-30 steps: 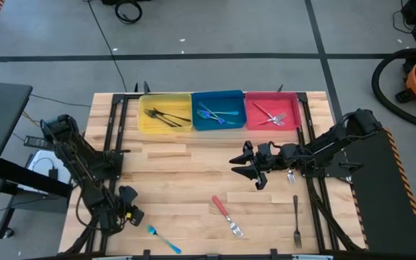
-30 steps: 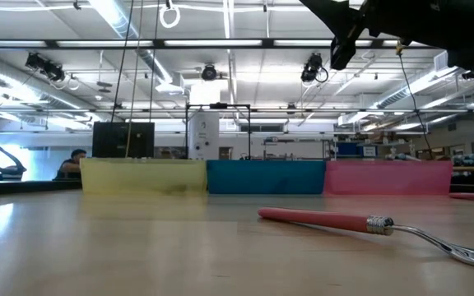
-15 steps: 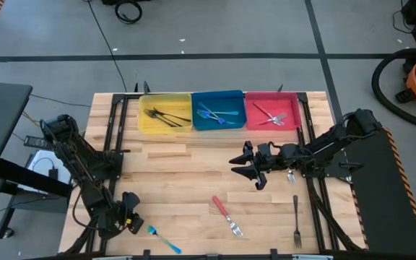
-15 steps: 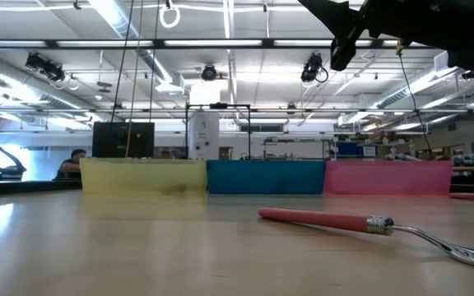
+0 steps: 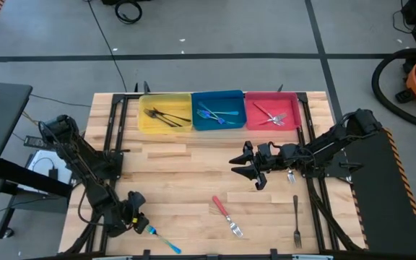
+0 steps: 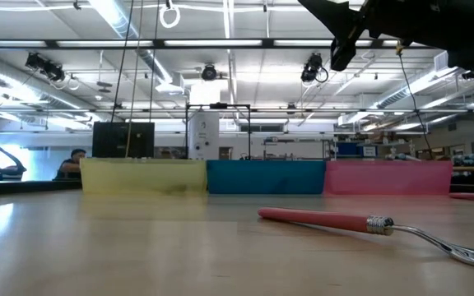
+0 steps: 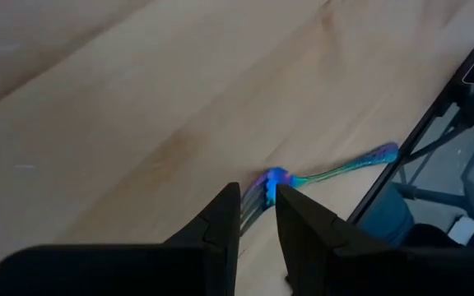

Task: Sort silverware by color (type)
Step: Put the blue fork into the blue bin

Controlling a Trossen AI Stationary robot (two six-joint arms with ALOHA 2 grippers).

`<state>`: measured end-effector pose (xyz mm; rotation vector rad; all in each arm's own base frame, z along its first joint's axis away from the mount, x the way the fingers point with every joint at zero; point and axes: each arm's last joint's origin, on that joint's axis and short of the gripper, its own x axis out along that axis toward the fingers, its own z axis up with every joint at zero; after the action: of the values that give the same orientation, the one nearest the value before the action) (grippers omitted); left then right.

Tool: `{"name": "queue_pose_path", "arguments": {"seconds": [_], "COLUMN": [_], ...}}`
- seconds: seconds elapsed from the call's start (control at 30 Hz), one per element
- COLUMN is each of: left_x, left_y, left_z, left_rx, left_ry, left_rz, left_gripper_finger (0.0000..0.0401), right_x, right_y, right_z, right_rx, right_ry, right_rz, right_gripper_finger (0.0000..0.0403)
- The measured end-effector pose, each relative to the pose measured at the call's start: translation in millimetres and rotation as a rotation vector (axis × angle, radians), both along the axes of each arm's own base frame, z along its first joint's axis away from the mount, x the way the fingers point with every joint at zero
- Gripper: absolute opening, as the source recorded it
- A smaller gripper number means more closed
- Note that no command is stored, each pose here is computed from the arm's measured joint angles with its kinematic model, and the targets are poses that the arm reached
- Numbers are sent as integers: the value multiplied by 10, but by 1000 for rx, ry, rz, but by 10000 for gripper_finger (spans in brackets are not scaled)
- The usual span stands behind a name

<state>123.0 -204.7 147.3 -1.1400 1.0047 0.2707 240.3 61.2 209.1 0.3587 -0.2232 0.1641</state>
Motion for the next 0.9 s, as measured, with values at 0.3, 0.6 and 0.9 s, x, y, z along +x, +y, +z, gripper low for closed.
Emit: {"name": "queue_pose_path", "arguments": {"seconds": [0.3,0.6,0.9], "left_x": [6,4,-77], "left_y": [2,2,-22], "left_z": [1,-1,-76], "left_rx": [-2,-1,23], "left_ry": [1,3,59], "left_rz": [0,1,-6], "left_gripper_finger": [80,80,80], "right_x": [4,4,3], "right_y": [1,6,8], "right_z": [-18,-21,-21], "right_rx": [-5,-6,-4], "right_ry": [19,23,22], "right_rz": [0,2,11], "right_gripper_finger": [156,156,156]}}
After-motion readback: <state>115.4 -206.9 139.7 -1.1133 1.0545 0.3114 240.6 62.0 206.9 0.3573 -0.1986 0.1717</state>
